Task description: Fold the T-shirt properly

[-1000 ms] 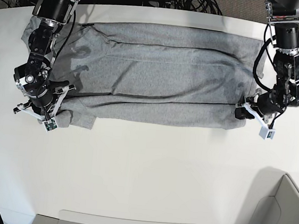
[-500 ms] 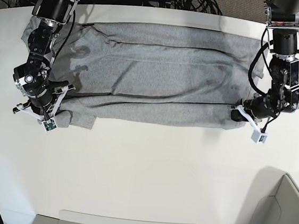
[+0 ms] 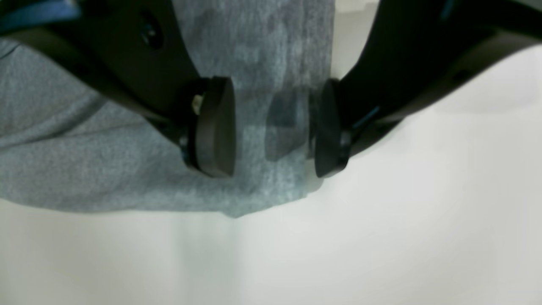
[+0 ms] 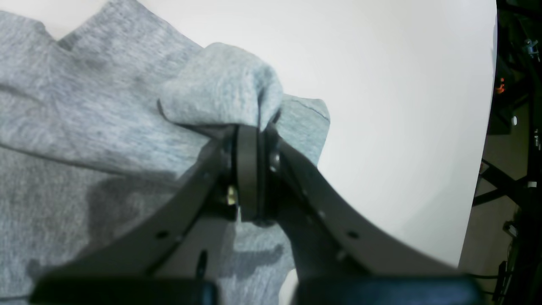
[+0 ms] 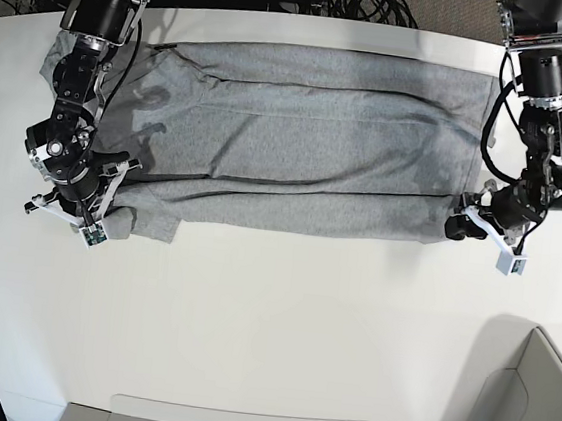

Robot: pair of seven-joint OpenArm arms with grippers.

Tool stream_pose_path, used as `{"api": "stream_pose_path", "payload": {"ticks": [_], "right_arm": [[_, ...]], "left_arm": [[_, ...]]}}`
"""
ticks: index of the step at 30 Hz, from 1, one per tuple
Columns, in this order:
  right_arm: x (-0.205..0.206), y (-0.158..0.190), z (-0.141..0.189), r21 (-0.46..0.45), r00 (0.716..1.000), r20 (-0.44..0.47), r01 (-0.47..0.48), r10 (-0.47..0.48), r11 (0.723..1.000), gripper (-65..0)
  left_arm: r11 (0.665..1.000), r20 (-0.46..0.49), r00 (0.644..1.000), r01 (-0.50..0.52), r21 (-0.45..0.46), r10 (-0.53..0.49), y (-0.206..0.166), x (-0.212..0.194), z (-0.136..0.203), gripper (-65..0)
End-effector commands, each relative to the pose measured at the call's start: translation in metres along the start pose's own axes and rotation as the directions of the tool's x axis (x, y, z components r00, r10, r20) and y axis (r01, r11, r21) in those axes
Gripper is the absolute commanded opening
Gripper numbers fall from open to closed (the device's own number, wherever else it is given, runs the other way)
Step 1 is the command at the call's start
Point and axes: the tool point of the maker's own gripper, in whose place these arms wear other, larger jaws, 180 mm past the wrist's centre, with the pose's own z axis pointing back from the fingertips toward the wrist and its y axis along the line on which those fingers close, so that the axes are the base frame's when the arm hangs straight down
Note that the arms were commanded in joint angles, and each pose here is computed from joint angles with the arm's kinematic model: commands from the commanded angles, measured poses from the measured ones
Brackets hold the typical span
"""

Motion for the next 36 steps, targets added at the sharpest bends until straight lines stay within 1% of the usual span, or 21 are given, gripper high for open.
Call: {"api": "stream_pose_path", "payload": {"ticks": [1,4,6,13,14,16,21,23,26,33,36], "right_arm": [[0.015,-0.012,0.004,-0.027,0.999,0.047,-0.003,0.004,1.0,-65.0],[0.015,-0.012,0.004,-0.027,0.999,0.047,-0.003,0.004,1.0,-65.0],[0.014,-0.013,0.004,-0.028,0.999,0.045,-0.004,0.005,1.0,-65.0],[0.015,-0.012,0.004,-0.026,0.999,0.046,-0.002,0.003,1.0,-65.0],[0.015,-0.012,0.004,-0.026,0.999,0.046,-0.002,0.003,1.0,-65.0],[0.015,-0.012,0.004,-0.026,0.999,0.046,-0.002,0.003,1.0,-65.0],[0.015,-0.012,0.004,-0.026,0.999,0.046,-0.002,0.003,1.0,-65.0],[0.015,-0.012,0.004,-0.026,0.999,0.046,-0.002,0.003,1.0,-65.0],[0.015,-0.012,0.004,-0.026,0.999,0.046,-0.002,0.003,1.0,-65.0],[0.015,-0.012,0.004,-0.026,0.999,0.046,-0.002,0.003,1.0,-65.0],[0.015,-0.012,0.004,-0.026,0.999,0.044,-0.002,0.003,1.0,-65.0]], "left_arm": [[1.0,0.048,0.999,0.021,-0.002,-0.021,0.0,0.019,0.005,-35.3],[1.0,0.017,1.0,-0.008,0.003,0.008,0.007,0.005,0.001,-35.3],[1.0,0.014,1.0,-0.023,0.005,0.023,0.01,0.0,-0.002,-35.3],[1.0,-0.01,1.0,0.018,-0.024,-0.018,-0.006,-0.008,-0.013,-35.6],[1.0,-0.009,1.0,0.016,-0.025,-0.017,-0.006,-0.008,-0.013,-36.6],[1.0,-0.007,1.0,0.014,-0.025,-0.014,-0.006,-0.007,-0.013,-40.3],[1.0,-0.001,1.0,0.008,-0.022,-0.008,-0.004,-0.004,-0.012,-54.9],[1.0,-0.001,1.0,0.008,-0.022,-0.008,-0.004,-0.004,-0.012,-58.3],[1.0,-0.001,1.0,0.009,-0.021,-0.009,-0.003,-0.004,-0.012,-57.5],[1.0,-0.001,1.0,0.015,-0.02,-0.015,-0.004,-0.003,-0.011,-48.8],[1.0,-0.005,1.0,0.014,-0.02,-0.014,-0.004,-0.003,-0.011,-47.8]]}}
